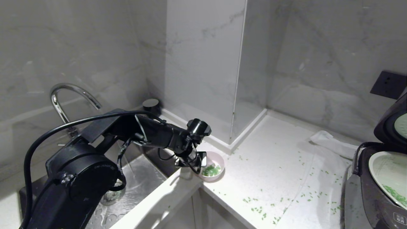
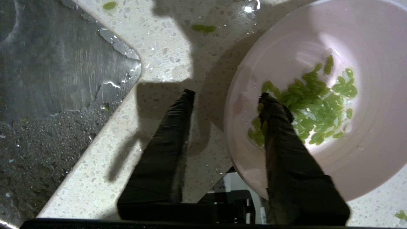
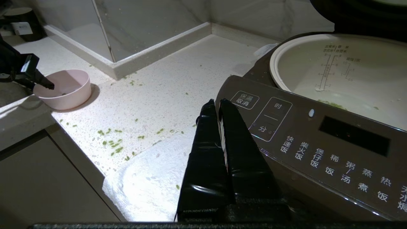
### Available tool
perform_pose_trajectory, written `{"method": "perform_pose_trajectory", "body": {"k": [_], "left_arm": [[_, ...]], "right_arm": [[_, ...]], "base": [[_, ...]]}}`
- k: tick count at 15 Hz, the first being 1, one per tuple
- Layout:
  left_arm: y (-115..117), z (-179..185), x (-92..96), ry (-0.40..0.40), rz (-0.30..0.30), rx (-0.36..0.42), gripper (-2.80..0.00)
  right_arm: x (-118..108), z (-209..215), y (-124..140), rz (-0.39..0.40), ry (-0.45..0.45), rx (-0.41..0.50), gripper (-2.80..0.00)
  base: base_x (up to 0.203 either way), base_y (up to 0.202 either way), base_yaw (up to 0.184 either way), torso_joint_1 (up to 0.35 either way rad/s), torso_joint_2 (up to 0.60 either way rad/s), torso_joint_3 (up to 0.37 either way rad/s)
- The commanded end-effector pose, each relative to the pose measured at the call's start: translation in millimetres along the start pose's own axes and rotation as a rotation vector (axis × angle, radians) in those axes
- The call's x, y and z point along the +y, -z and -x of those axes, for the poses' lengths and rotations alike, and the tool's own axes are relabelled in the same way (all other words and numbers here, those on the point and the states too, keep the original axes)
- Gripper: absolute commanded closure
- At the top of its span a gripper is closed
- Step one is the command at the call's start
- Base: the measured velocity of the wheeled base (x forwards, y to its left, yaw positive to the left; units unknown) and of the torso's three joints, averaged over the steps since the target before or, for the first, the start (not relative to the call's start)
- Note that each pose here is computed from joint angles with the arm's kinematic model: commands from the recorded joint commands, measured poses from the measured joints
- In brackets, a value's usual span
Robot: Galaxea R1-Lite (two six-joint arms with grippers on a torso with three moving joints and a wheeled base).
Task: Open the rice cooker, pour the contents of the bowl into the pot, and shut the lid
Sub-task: Pick up the bowl on the table
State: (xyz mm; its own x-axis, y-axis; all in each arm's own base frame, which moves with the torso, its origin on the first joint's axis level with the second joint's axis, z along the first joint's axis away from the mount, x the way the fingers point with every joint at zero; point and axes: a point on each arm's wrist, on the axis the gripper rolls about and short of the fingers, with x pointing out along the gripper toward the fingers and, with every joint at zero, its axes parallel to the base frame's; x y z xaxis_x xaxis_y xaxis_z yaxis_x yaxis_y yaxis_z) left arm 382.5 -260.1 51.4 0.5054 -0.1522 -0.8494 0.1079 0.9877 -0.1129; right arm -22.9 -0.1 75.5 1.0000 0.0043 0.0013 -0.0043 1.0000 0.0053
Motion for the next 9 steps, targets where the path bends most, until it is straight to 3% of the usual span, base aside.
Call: {"method": "perform_pose_trajectory", "body": {"k": [1, 8, 9], "left_arm": [[2.4, -2.0, -2.0, -0.002, -0.004, 0.006, -2.80], [17.2, -19.9, -8.0, -0.017, -0.041, 0.050, -2.80], [18.1, -21.0, -8.6, -0.019, -0.042, 0.052, 0.00]], "right_arm": [[0.0, -0.2, 0.4, 0.001, 0.000, 0.003, 0.00], [0.0, -0.2, 0.4, 0.001, 0.000, 0.003, 0.00], [0.0, -0.2, 0.4, 0.001, 0.001, 0.003, 0.00]], "base": [[0.000, 0.000, 0.000, 0.000, 0.00, 0.000], [0.000, 0.000, 0.000, 0.000, 0.00, 0.000], [0.000, 0.000, 0.000, 0.000, 0.00, 0.000]]}}
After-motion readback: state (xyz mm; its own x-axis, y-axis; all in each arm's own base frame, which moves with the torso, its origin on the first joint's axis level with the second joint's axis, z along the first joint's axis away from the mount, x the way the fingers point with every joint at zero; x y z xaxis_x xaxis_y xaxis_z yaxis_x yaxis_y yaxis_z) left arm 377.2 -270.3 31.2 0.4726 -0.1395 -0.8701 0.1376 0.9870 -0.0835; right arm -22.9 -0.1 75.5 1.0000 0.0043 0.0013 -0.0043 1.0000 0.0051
